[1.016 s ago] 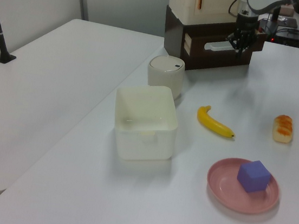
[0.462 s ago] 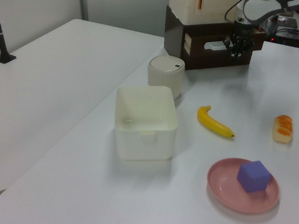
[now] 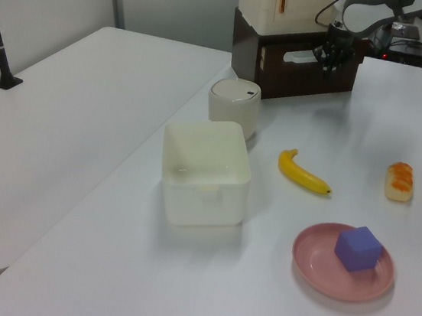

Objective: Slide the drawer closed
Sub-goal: 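Lower the gripper to the front face of the open wooden drawer, then push the drawer front inward with the gripper until it shuts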

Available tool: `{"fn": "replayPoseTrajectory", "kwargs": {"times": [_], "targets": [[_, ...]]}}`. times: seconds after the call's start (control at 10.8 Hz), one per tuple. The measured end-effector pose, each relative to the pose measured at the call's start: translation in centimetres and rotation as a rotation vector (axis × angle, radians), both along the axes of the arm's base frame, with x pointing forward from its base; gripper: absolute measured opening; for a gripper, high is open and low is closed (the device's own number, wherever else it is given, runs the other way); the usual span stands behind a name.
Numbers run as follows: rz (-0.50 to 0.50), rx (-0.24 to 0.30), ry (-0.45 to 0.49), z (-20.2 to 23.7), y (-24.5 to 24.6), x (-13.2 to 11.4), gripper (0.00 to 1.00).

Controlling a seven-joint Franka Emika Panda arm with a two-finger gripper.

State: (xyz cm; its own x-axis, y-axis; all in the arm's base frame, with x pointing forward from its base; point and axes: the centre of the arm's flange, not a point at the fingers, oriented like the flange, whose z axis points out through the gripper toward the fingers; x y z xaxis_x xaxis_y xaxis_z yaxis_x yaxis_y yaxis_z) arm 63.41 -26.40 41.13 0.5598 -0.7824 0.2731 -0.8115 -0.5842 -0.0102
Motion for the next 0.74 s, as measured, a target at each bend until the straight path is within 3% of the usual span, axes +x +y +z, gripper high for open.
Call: {"fn": "replayPoseTrajectory", "kwargs": {"times": [0.37,0.74], "targets": [[0.018,-0.061,-0.033,-0.2,-1.4,1.0,0.01],[0.015,-0.07,-0.028,-0.9,-2.1,1.5,0.01]]}}
